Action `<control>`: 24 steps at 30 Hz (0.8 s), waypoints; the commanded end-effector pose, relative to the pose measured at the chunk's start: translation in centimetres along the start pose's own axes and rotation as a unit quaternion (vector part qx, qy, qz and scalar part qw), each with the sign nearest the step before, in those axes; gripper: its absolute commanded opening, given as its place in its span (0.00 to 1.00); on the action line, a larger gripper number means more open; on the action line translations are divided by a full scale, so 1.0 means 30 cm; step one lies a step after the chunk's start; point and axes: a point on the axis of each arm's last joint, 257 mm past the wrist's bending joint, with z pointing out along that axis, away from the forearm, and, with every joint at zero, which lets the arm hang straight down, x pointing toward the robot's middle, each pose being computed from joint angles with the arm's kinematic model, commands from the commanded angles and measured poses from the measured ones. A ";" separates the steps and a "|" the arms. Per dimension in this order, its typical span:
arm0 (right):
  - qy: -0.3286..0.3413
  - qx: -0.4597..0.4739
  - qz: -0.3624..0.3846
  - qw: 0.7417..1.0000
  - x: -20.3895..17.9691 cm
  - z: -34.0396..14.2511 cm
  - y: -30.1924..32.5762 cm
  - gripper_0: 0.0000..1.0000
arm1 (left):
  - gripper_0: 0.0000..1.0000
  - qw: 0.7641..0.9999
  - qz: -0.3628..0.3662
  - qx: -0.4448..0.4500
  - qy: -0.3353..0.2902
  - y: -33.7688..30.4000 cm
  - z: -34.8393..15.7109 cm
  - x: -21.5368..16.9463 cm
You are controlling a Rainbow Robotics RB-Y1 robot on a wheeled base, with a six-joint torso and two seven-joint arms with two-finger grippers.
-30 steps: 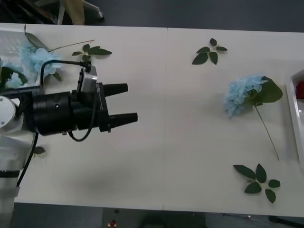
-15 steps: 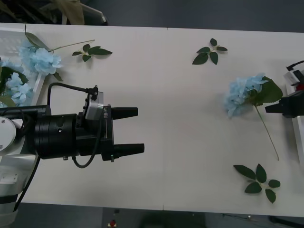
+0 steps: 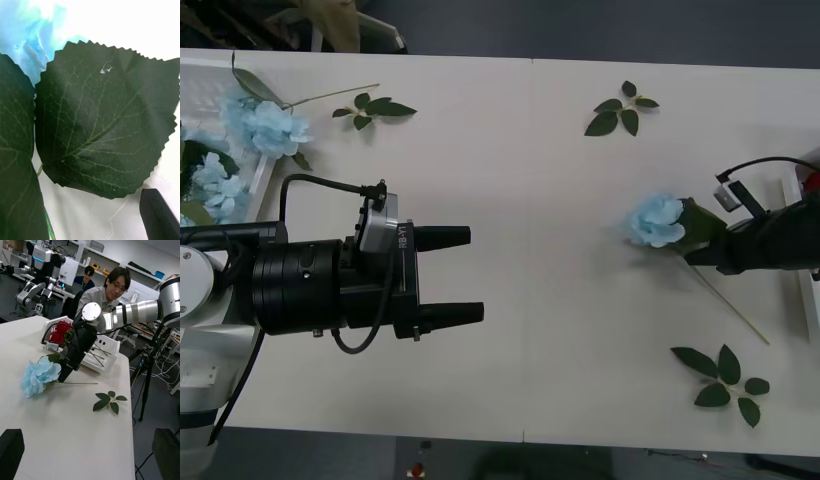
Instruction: Put the red flowers into the right box and the blue flowers into the left box
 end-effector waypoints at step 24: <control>-0.012 -0.062 -0.038 0.997 -0.050 -0.037 0.092 0.63 | 1.00 1.000 0.030 0.008 0.006 -0.011 -0.010 -0.032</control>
